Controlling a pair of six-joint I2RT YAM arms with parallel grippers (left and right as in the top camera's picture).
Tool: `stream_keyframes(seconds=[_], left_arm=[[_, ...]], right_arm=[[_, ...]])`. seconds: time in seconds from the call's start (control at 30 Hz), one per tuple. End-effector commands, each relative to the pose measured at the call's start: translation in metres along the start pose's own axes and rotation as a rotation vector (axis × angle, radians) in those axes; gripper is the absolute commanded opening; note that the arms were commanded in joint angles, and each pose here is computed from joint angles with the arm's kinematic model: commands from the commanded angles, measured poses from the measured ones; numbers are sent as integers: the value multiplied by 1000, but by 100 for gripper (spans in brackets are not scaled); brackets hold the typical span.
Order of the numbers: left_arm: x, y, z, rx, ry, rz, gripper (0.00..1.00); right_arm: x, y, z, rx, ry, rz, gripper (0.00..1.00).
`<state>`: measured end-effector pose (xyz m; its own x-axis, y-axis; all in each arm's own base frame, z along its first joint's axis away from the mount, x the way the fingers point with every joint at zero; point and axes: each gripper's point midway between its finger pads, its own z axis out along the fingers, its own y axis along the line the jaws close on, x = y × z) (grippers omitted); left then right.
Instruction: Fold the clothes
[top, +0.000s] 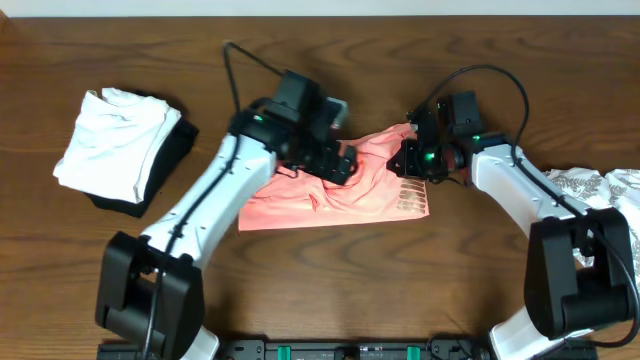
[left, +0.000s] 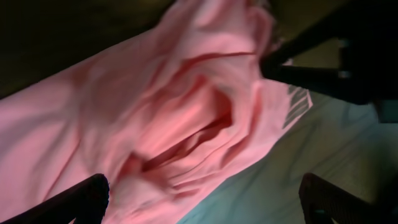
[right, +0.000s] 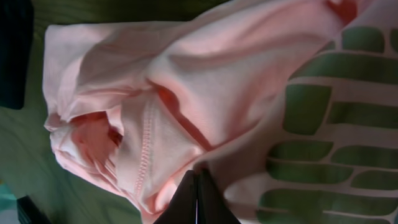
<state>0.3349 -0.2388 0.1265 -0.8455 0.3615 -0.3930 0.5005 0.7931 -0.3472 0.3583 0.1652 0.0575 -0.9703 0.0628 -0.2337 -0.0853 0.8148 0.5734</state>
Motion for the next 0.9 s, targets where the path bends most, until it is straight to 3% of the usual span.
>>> stream_keyframes(seconds=[0.0, 0.57, 0.87], left_arm=[[-5, -1, 9, -49, -5, 44, 98], [39, 20, 75, -68, 213, -23, 98], [68, 49, 74, -224, 310, -33, 98]], right_arm=[[3, -3, 3, 3, 9, 16, 2], [10, -33, 7, 158, 7, 51, 8], [29, -53, 35, 183, 96, 92, 9]])
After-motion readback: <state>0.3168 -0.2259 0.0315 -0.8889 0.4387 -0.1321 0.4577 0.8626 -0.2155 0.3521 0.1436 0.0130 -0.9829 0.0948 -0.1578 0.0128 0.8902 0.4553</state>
